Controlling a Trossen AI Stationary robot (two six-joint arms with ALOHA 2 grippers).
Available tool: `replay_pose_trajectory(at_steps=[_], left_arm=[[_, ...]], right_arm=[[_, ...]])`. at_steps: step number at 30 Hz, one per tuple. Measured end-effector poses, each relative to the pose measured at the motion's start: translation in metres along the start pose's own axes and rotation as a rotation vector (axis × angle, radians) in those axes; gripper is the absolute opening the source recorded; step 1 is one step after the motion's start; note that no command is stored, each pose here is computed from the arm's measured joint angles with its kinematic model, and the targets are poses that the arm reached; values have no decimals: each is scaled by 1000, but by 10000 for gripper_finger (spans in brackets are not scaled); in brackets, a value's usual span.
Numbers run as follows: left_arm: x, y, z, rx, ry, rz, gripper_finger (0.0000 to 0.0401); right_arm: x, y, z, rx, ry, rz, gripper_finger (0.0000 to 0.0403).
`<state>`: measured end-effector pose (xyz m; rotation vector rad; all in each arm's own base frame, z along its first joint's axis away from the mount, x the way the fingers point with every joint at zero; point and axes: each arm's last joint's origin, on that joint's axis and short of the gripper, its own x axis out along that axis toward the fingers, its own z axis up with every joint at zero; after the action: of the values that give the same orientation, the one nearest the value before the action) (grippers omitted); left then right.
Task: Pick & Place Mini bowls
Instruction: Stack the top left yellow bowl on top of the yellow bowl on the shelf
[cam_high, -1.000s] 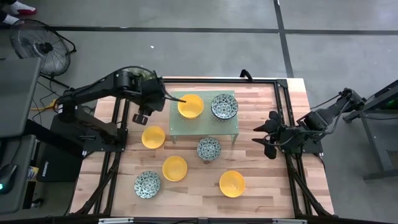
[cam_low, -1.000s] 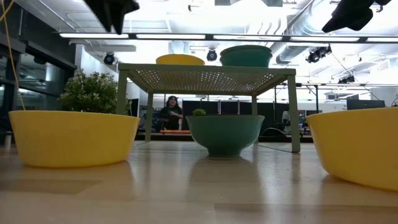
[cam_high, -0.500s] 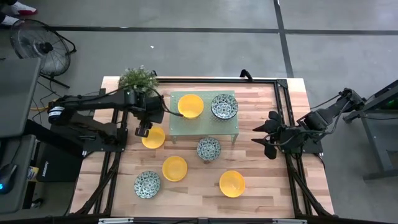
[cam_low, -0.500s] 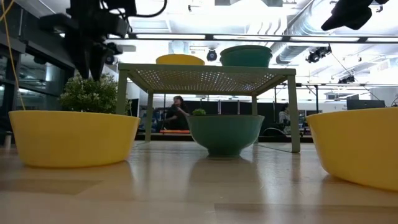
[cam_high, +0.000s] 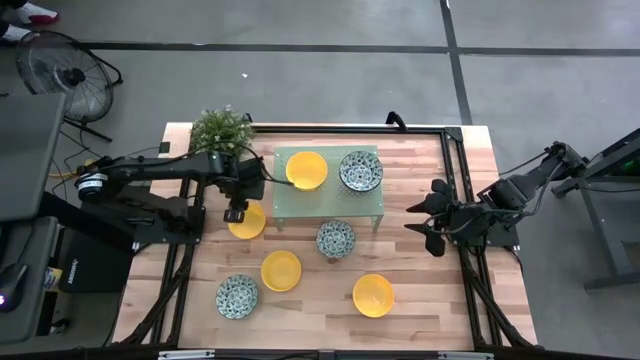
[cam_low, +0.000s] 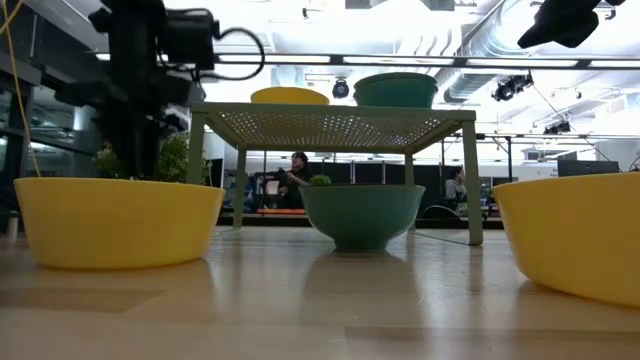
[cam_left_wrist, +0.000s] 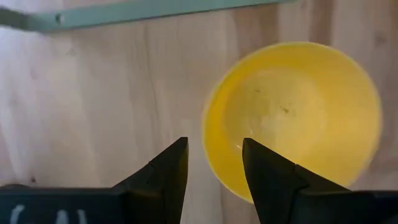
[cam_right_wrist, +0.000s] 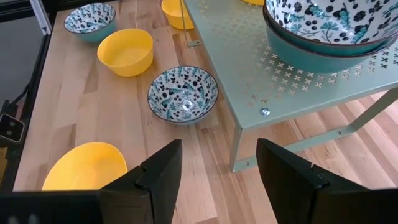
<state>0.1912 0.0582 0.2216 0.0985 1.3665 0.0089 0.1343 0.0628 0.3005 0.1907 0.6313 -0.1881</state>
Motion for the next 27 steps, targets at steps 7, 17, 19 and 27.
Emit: replay_pose_trajectory(at_steps=[7, 17, 19, 27], left_arm=[[13, 13, -15, -116, 34, -23, 147], [26, 11, -23, -177, 16, -116, 147], [29, 10, -25, -189, 20, -114, 147], [38, 7, -31, -202, 42, -117, 147]], right_arm=[[0, 0, 0, 0, 0, 0, 195], [0, 0, 0, 0, 0, 0, 195], [0, 0, 0, 0, 0, 0, 195], [0, 0, 0, 1, 0, 1, 195]])
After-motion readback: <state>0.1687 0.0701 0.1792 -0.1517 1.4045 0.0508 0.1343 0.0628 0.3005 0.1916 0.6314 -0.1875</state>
